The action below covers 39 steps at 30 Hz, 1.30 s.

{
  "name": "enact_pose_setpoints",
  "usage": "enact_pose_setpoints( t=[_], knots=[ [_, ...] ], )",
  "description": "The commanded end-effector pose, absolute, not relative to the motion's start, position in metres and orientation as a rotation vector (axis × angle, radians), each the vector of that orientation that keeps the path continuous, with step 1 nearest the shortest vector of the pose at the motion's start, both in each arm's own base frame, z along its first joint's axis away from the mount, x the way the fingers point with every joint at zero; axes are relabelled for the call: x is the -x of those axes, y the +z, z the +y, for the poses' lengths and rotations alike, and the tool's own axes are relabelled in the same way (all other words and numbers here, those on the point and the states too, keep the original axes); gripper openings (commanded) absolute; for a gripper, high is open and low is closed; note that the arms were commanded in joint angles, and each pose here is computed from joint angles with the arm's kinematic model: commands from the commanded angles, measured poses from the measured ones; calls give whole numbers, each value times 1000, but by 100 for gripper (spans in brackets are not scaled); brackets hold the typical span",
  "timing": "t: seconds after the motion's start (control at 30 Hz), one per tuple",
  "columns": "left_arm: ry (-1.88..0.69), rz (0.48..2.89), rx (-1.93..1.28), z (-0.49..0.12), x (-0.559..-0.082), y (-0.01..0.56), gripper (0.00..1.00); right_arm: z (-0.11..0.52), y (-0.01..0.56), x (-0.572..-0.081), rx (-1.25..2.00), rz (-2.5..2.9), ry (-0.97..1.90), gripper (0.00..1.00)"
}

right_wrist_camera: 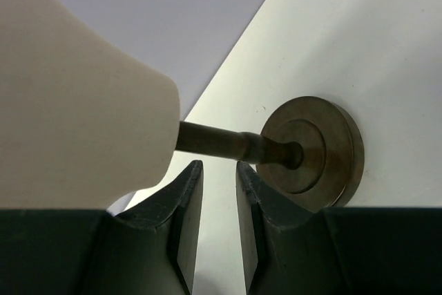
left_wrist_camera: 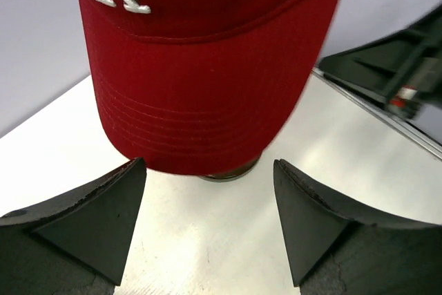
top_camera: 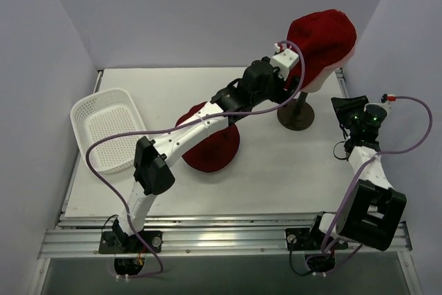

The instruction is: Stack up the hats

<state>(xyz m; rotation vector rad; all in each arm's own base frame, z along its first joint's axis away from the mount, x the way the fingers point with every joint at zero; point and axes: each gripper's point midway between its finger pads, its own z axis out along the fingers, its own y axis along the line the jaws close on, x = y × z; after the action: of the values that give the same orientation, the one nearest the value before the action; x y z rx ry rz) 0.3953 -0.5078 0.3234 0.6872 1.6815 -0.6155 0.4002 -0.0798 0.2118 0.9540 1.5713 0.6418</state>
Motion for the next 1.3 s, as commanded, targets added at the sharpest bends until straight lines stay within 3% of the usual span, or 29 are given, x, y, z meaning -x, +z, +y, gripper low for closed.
enact_pose_setpoints(
  t=[0.0, 0.3, 0.63, 0.93, 1.27],
  knots=[
    [-708, 1484, -644, -490, -367, 415, 84, -72, 227, -419, -835, 1490, 723, 22],
    [-697, 1455, -597, -466, -359, 450, 85, -56, 199, -452, -778, 1533, 776, 22],
    [-565, 1497, -474, -383, -336, 455, 85, -78, 154, -506, -890, 1565, 760, 15],
    [-538, 1547, -371, -317, -303, 419, 85, -106, 121, -528, -980, 1635, 586, 15],
    [-524, 1663, -368, -301, -276, 343, 85, -100, 46, -522, -1048, 1831, 481, 13]
  ],
)
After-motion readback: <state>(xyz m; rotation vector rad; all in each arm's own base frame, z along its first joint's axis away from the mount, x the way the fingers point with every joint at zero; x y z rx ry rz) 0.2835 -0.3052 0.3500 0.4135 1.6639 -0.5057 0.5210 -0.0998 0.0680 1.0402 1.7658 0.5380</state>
